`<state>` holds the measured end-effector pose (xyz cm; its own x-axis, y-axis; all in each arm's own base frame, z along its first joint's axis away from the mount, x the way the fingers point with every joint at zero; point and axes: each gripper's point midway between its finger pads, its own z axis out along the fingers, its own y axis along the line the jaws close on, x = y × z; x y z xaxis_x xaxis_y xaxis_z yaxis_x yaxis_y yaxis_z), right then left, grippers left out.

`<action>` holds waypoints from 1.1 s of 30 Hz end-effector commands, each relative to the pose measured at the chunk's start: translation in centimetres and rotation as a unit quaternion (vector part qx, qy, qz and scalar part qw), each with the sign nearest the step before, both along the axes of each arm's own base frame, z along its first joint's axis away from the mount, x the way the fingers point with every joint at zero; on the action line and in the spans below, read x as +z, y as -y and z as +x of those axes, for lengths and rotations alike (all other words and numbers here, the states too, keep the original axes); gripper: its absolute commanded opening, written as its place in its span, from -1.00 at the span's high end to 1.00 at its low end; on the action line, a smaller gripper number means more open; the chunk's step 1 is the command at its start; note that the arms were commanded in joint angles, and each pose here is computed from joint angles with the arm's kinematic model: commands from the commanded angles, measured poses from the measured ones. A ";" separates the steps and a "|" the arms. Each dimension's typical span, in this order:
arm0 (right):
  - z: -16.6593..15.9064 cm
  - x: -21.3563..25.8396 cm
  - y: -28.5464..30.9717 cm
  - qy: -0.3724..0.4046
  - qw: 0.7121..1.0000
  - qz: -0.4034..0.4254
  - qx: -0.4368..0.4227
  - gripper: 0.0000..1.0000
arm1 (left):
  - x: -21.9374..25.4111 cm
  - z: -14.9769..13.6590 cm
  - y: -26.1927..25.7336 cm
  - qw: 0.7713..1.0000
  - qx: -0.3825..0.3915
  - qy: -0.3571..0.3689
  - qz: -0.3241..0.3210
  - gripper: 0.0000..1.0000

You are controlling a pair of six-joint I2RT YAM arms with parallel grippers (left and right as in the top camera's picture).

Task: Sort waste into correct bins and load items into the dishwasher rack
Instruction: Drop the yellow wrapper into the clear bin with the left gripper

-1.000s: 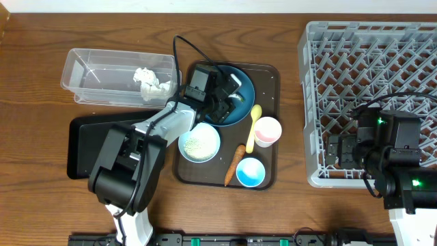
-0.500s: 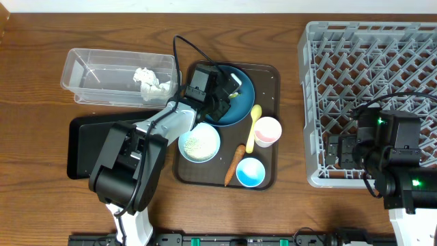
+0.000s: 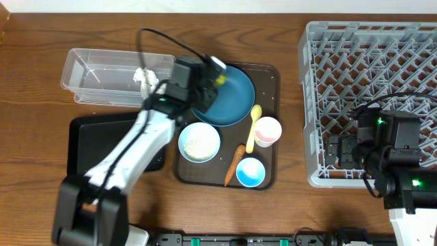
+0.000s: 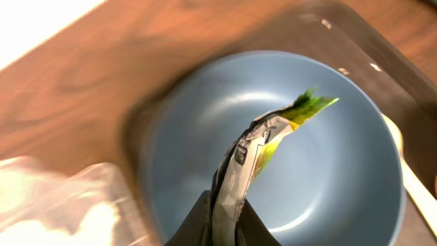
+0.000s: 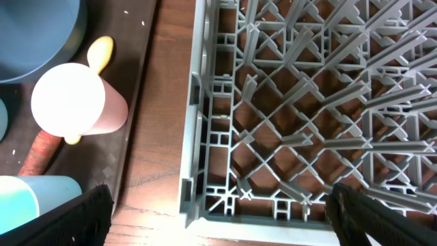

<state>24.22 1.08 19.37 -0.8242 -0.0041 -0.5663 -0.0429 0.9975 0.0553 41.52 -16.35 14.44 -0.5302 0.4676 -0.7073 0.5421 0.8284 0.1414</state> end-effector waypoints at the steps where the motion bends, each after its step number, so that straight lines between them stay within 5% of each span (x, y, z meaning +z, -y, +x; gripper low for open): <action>1: 0.2 0.9 -0.1 0.012 1.000 0.004 -0.001 -0.99 | 2.2 0.8 -4.0 0.998 0.066 0.022 -0.006 0.80; 17: 0.3 0.9 -0.1 0.013 1.000 0.004 -0.001 -0.99 | 0.2 3.4 -18.0 0.972 0.234 0.007 -0.011 0.68; 19: 0.3 0.9 -0.1 0.013 1.000 0.004 -0.001 -0.98 | 0.3 3.6 -18.2 0.971 0.237 0.011 -0.012 0.32; 24: 0.3 0.9 -0.1 0.013 1.000 0.004 -0.001 -0.98 | 0.7 3.8 -18.2 0.971 0.237 0.019 -0.014 0.00; 30: 0.3 0.9 -0.1 0.013 1.000 0.004 -0.001 -0.98 | 0.5 3.0 -16.9 0.965 0.251 -0.012 -0.076 -0.67; 33: 0.3 0.9 -0.1 0.013 1.000 0.004 -0.001 -0.98 | 1.0 2.0 -15.7 0.958 0.258 -0.037 -0.119 -0.74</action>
<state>24.25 1.08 19.38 -0.8235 -0.0041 -0.5673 -0.0430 0.9975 0.0552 44.17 0.70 14.28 -0.7033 0.0556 -0.7087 0.0702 0.9975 0.0086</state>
